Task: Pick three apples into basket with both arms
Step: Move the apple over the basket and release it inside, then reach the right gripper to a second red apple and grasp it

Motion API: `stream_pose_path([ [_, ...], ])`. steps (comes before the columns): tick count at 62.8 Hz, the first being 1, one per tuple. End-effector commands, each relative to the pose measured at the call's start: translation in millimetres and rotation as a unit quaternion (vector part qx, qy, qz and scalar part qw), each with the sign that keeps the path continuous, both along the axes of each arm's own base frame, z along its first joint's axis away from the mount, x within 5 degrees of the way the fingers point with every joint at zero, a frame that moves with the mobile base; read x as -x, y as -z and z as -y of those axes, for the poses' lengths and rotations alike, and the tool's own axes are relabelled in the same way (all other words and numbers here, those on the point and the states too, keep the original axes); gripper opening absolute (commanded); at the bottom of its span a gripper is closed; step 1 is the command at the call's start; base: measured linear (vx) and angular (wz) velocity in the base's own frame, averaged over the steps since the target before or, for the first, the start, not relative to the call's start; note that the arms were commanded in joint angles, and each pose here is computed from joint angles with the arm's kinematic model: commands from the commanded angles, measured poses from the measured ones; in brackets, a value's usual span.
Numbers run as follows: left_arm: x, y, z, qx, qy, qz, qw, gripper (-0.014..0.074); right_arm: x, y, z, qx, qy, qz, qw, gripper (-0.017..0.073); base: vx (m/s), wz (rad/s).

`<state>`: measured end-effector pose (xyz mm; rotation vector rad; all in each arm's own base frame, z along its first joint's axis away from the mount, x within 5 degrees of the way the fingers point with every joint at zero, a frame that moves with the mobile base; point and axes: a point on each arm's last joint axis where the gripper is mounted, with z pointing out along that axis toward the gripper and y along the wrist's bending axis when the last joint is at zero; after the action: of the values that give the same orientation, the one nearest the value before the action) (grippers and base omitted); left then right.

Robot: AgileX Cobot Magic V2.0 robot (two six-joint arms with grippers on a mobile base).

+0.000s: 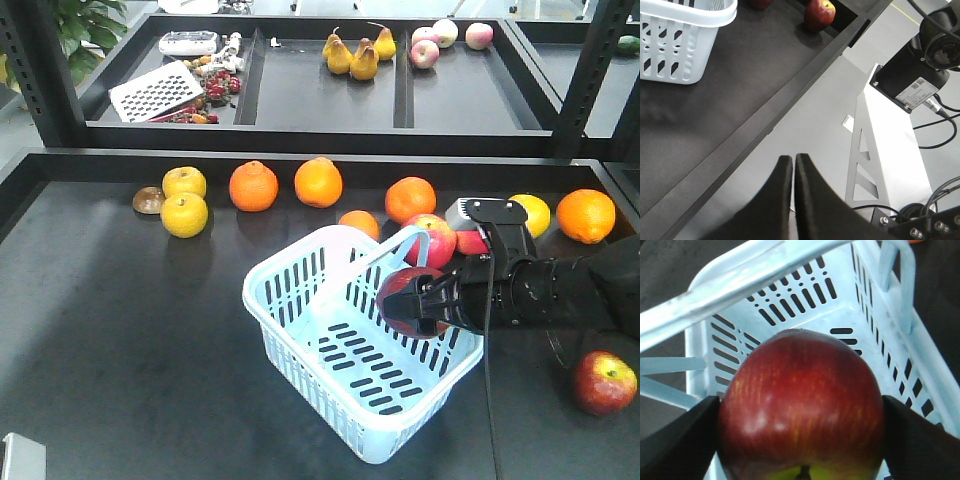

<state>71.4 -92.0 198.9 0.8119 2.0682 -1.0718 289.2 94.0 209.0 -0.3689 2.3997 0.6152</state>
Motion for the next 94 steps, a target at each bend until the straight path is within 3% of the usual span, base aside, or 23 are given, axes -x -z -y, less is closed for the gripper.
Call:
stream_pose_path([
  [1,-2,-7,1.4,0.010,0.000,0.010,1.000,-0.0006,-5,-18,-1,-0.013,0.008,0.032,0.999,0.0664,0.00,0.00],
  [5,-2,-7,1.4,0.010,0.000,0.010,1.000,-0.0006,-5,-18,0,-0.010,0.008,0.035,0.999,0.0727,0.00,0.00],
  [13,-3,-7,1.2,0.009,-0.002,0.011,1.000,-0.0006,-6,-18,0,-0.009,0.009,0.036,0.999,0.0722,0.00,0.00],
  [26,-3,-7,0.9,0.008,-0.004,0.012,1.000,-0.0006,1,-27,-1,-0.010,-0.014,0.041,0.999,0.0600,0.00,0.00],
  [32,-3,-7,0.9,0.008,-0.004,0.012,1.000,-0.0006,8,-36,5,-0.002,-0.010,0.041,0.999,0.0447,0.00,0.00],
  [38,-4,-7,0.8,0.007,-0.006,0.012,1.000,-0.0006,16,-46,23,0.004,0.029,0.022,0.999,0.0223,0.00,0.00],
  [42,-4,-7,0.6,0.006,-0.008,0.013,1.000,-0.0006,21,-49,37,0.027,0.048,0.007,0.998,0.0053,0.00,0.00],
  [45,-4,-7,0.5,0.006,-0.009,0.013,1.000,-0.0006,24,-51,48,0.041,0.065,-0.002,0.997,-0.0017,0.00,0.00],
  [56,-5,-7,0.3,0.004,-0.012,0.015,1.000,-0.0006,31,-52,95,0.117,0.143,-0.023,0.982,-0.0005,0.00,0.00],
  [68,-5,-7,0.2,0.004,-0.013,0.015,1.000,-0.0006,29,-45,132,0.136,0.204,-0.040,0.969,0.0092,0.00,0.00],
  [73,-5,-7,0.0,0.003,-0.014,0.015,1.000,-0.0006,26,-38,144,0.141,0.223,-0.046,0.964,0.0192,0.00,0.00],
  [87,-5,-7,0.0,0.003,-0.014,0.015,1.000,-0.0006,12,-10,164,0.164,0.244,-0.069,0.953,0.0621,0.00,0.00],
  [94,-5,-7,0.0,0.003,-0.014,0.015,1.000,-0.0006,3,3,169,0.168,0.261,-0.068,0.948,0.0730,0.00,0.00],
])
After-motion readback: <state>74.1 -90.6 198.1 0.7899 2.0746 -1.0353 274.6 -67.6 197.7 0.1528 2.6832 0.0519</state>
